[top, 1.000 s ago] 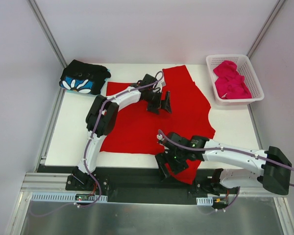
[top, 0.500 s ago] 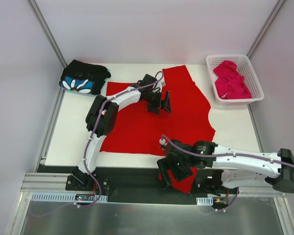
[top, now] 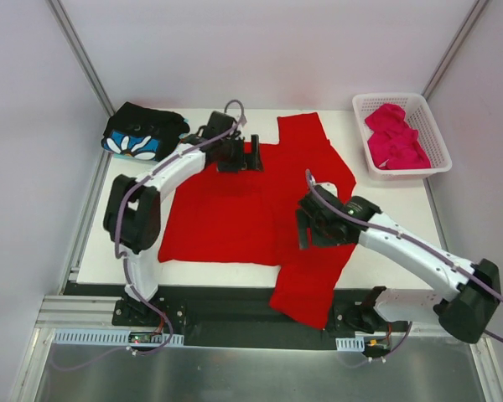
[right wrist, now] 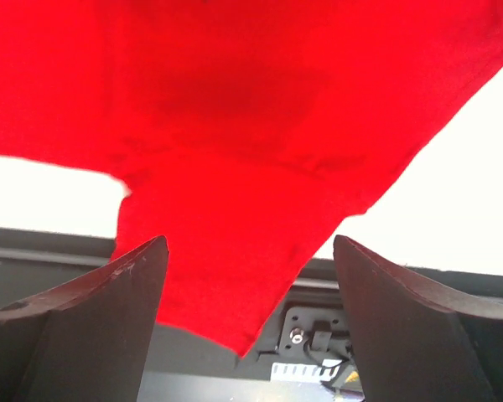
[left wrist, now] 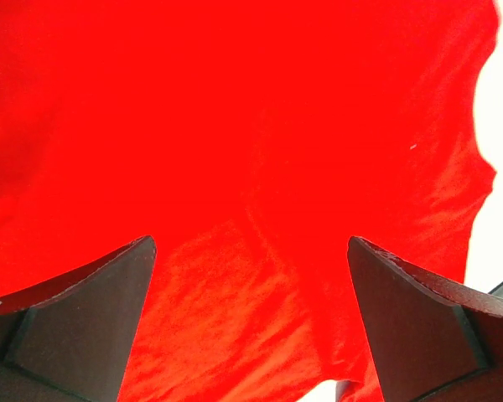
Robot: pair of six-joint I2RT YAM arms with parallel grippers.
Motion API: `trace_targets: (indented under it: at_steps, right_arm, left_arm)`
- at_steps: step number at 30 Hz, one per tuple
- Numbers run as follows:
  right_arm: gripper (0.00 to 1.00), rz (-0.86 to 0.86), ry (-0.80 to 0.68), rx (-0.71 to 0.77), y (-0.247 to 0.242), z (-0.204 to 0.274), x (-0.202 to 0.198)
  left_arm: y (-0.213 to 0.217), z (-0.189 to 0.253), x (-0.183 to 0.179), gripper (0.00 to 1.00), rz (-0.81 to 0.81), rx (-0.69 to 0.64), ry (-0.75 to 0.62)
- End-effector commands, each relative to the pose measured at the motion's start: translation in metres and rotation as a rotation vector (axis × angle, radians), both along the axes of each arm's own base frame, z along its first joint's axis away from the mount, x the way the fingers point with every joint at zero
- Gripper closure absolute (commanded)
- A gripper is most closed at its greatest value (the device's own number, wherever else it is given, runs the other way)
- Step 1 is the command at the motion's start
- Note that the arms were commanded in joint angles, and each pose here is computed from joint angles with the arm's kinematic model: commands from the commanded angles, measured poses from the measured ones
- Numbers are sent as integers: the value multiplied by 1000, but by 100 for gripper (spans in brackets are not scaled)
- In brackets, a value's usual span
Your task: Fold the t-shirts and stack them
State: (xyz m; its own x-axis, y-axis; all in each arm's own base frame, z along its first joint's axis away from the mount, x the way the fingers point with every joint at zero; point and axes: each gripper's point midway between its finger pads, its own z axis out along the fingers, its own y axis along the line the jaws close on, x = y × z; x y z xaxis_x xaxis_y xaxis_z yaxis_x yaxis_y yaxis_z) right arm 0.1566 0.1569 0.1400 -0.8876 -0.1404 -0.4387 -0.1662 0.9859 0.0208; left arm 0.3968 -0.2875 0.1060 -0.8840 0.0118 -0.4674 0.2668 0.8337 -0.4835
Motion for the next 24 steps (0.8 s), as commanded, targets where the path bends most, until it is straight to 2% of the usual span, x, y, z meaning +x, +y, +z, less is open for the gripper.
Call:
trace_targets:
  at_steps: [1, 5, 7, 9, 15, 24]
  right_arm:
    - [16, 67, -10, -56, 9, -10, 34]
    - [17, 43, 30, -43, 18, -29, 56]
    - [18, 34, 40, 23, 30, -36, 66]
    - [18, -7, 34, 43, 28, -40, 83]
    - [19, -79, 92, 70, 14, -56, 121]
    - [19, -156, 199, 111, -7, -80, 147]
  left_arm:
    - [22, 65, 9, 1, 39, -35, -134]
    - [41, 55, -12, 1, 69, 13, -107]
    - [57, 36, -28, 1, 104, 65, -76]
    - [73, 12, -46, 1, 145, 86, 0]
    - [113, -19, -80, 1, 261, 96, 90]
    - [129, -41, -83, 1, 307, 89, 162]
